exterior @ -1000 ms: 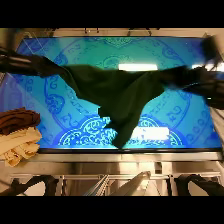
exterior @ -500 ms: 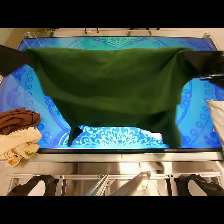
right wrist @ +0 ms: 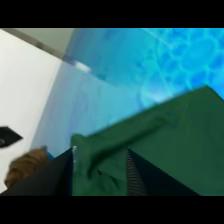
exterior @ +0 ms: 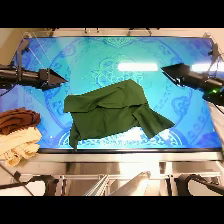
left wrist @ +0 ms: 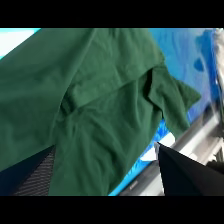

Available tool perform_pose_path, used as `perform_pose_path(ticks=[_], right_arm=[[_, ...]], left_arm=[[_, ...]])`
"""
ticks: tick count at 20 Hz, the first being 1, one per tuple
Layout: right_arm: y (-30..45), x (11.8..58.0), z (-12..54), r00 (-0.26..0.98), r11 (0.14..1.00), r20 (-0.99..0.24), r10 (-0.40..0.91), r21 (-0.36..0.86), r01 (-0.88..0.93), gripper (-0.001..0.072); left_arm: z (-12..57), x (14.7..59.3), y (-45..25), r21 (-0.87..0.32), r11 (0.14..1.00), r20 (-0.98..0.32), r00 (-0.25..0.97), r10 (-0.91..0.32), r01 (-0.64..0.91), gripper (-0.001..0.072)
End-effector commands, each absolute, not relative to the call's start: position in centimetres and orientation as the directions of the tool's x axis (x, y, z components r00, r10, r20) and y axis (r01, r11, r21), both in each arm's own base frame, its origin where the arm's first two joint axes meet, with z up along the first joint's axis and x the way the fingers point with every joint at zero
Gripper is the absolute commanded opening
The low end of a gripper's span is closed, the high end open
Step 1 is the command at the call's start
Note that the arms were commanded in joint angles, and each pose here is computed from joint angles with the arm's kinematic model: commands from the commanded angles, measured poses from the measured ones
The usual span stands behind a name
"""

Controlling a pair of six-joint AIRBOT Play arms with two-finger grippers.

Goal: Fold the shirts.

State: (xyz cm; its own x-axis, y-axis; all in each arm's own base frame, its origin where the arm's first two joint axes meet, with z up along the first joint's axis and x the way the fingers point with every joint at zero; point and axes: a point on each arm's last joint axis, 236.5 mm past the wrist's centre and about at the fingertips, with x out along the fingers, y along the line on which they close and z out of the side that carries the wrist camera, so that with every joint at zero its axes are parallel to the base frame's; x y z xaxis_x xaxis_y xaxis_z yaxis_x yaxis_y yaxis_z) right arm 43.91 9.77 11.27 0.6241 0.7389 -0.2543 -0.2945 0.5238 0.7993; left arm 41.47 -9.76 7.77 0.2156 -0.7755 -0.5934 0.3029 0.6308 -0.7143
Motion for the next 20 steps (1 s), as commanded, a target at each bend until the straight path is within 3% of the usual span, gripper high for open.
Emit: perform_pose_path(ticks=[1,3,5,6,7,11,15,16,17,19,20], right_arm=[[5.6,38.4,4.4,0.443,0.62,-0.522,0.729,0.778,-0.104,0.0343],[3.7,34.3,0.2,0.334,0.678,-0.652,0.681,0.733,0.05,0.0399],[3.7,31.1,-2.7,0.266,0.687,-0.699,0.664,0.71,0.152,0.0425],[4.2,29.6,-4.1,0.237,0.677,-0.709,0.665,0.705,0.21,0.0556],[4.9,28.3,-5.5,0.216,0.662,-0.707,0.673,0.706,0.251,0.0637],[6.3,26.6,-10.2,0.213,0.673,-0.748,0.629,0.66,0.333,0.0637],[8.1,30.2,-11.4,0.295,0.634,-0.716,0.632,0.697,0.335,0.0631],[8.6,31.3,-11.4,0.315,0.616,-0.699,0.642,0.715,0.332,0.0552],[9.0,32.4,-11.3,0.329,0.596,-0.676,0.659,0.736,0.321,0.0348],[9.9,34.3,-10.1,0.349,0.564,-0.627,0.696,0.779,0.274,0.0107],[10.0,35.0,-9.3,0.357,0.565,-0.616,0.702,0.787,0.246,0.004]], left_arm=[[4.5,41.4,-9.4,-0.771,0.583,-0.587,0.069,-0.806,0.256,0.0716],[2.6,42.6,-8.7,-0.742,0.63,-0.631,0.078,-0.772,0.226,0.0716],[-0.2,43.8,-7.9,-0.696,0.699,-0.696,0.086,-0.713,0.165,0.0716],[-1.3,44.1,-8.3,-0.685,0.711,-0.711,0.071,-0.7,0.158,0.0716],[-2.3,44.3,-8.9,-0.684,0.711,-0.715,0.047,-0.698,0.162,0.0716],[-6.2,45.4,-13.3,-0.685,0.703,-0.723,-0.059,-0.689,0.191,0.0716],[-10.9,44.7,-13.7,-0.542,0.796,-0.84,-0.204,-0.502,0.27,0.0715],[-11.6,44.3,-13.7,-0.511,0.805,-0.858,-0.237,-0.456,0.302,0.0694],[-12.0,44.6,-14.0,-0.49,0.812,-0.87,-0.236,-0.432,0.318,0.0675],[-12.4,45.1,-14.6,-0.478,0.814,-0.878,-0.213,-0.429,0.33,0.0468],[-12.4,45.3,-14.6,-0.477,0.814,-0.879,-0.208,-0.43,0.332,0.0381]])
